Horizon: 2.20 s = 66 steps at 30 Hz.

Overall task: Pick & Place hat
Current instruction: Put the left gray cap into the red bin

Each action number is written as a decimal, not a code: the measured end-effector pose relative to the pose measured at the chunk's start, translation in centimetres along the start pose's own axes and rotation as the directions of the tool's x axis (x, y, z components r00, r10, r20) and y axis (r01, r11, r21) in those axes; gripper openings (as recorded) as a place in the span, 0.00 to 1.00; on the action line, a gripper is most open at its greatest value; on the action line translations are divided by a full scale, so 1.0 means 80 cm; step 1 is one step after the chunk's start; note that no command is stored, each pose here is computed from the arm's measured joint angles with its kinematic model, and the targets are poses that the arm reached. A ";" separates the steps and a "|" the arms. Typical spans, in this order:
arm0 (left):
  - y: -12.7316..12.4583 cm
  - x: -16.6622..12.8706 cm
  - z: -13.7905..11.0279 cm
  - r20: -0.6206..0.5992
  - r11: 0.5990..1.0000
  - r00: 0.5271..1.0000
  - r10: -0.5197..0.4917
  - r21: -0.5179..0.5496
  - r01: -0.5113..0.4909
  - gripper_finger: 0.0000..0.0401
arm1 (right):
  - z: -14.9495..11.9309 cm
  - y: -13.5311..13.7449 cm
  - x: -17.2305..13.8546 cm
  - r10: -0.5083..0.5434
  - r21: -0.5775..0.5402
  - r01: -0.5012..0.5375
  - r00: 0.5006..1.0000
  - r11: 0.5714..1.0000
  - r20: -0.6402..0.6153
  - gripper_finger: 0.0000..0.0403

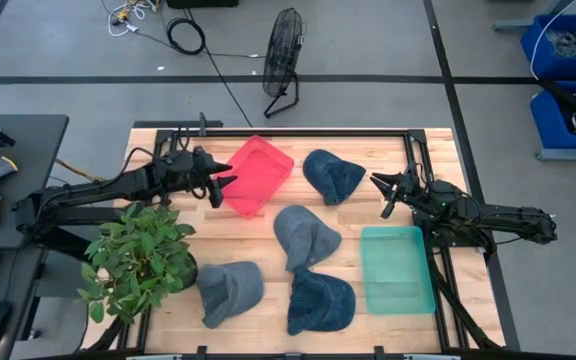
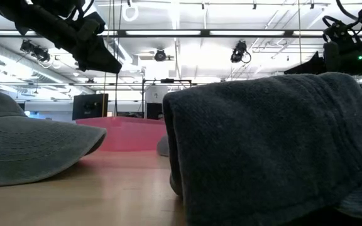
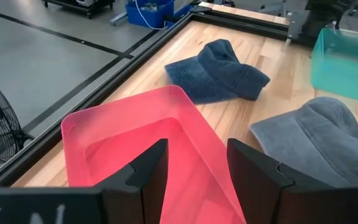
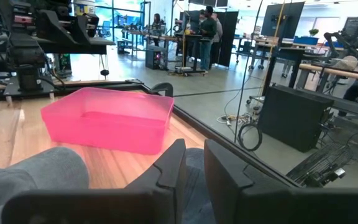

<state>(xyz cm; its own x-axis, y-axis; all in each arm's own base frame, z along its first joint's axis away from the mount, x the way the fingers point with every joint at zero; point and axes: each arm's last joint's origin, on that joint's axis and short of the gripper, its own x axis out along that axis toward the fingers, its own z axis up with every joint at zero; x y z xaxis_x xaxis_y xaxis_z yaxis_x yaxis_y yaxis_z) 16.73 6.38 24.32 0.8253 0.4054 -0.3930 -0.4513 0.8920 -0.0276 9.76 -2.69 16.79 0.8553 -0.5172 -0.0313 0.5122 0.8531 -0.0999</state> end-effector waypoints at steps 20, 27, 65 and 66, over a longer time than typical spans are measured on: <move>-0.010 -0.003 -0.015 -0.137 0.962 0.955 -0.263 0.038 0.271 0.42 | 0.000 0.000 0.000 0.000 0.000 0.000 1.000 1.000 0.000 0.16; -0.029 -0.009 -0.031 -0.269 0.904 0.882 -0.386 0.081 0.420 0.42 | 0.000 0.000 0.000 -0.001 0.000 0.001 1.000 1.000 0.000 0.16; -0.089 -0.033 -0.041 -0.328 0.694 0.709 -0.624 0.185 0.696 0.42 | 0.003 0.001 0.000 0.022 0.077 -0.024 0.999 0.997 0.024 0.16; -0.089 -0.033 -0.041 -0.322 0.697 0.714 -0.622 0.188 0.692 0.42 | 0.006 0.001 0.000 0.048 0.119 -0.054 0.997 0.991 0.056 0.16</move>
<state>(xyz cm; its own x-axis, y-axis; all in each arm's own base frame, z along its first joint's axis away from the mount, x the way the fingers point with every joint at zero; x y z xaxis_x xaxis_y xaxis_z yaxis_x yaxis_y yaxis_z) 16.70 -1.69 22.55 0.7605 -0.3298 -0.5594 0.3207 0.9398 -0.1181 9.84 -2.56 17.29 0.8818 -0.4712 0.0194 0.4708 0.8820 0.0210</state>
